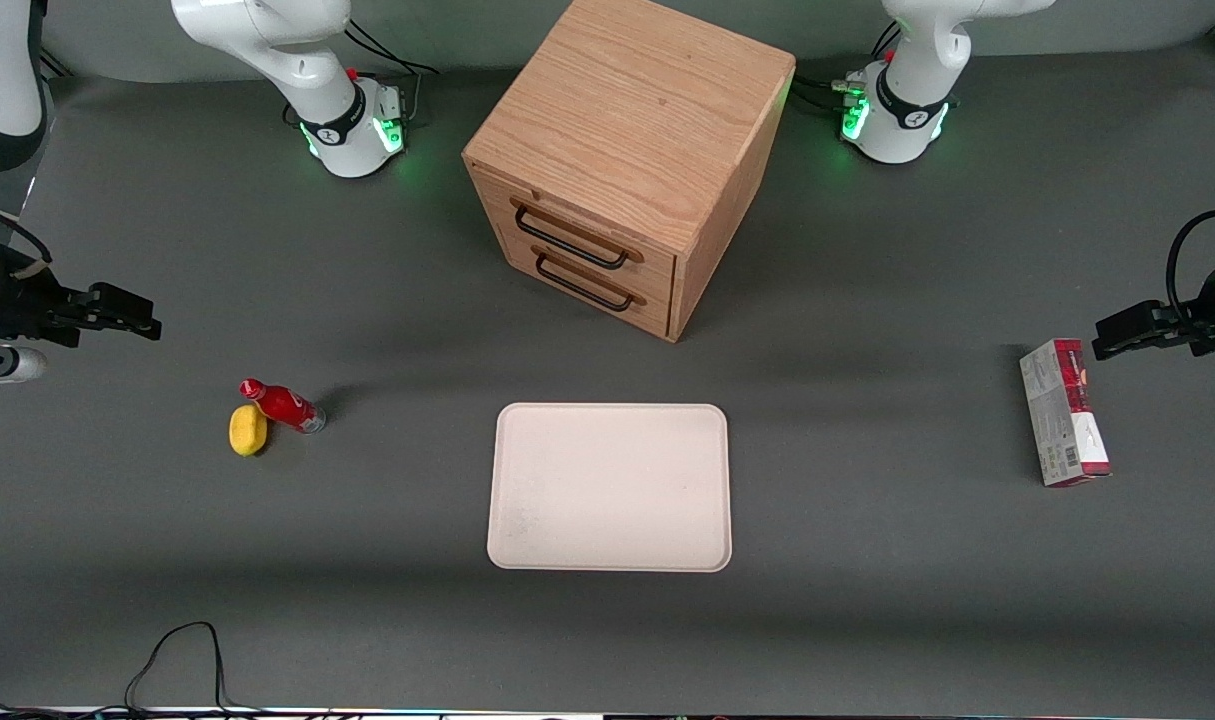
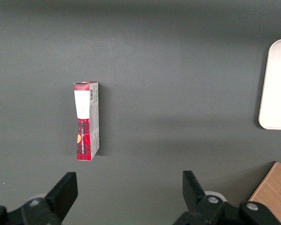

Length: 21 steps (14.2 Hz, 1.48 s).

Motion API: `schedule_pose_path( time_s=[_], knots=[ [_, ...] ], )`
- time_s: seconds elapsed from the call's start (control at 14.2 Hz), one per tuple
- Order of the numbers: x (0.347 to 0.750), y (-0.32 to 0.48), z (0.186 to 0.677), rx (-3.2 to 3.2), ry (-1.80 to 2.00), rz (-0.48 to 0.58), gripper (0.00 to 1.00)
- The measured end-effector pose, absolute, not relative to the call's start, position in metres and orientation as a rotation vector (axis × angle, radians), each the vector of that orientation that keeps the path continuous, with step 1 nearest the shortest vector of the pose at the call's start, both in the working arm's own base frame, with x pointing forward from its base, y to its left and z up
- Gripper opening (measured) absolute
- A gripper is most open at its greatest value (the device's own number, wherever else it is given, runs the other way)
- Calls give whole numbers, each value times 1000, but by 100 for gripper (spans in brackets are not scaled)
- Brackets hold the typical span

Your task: Place coke bottle on tray

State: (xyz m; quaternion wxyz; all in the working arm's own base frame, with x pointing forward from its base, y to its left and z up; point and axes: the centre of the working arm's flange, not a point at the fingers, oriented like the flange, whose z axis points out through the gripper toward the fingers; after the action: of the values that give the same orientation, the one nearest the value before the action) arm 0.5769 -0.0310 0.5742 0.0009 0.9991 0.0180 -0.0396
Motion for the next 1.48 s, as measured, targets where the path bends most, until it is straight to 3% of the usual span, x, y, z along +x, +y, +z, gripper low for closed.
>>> schedule_pose_path(
  time_s=[0.35,0.63,1.13,1.48],
  knots=[
    [531,-45,560,3156,46,-88,100],
    [520,-40,543,3160,61,-57,100],
    [511,-34,431,3153,72,25,100],
    [526,-30,388,3140,85,37,100]
  ],
)
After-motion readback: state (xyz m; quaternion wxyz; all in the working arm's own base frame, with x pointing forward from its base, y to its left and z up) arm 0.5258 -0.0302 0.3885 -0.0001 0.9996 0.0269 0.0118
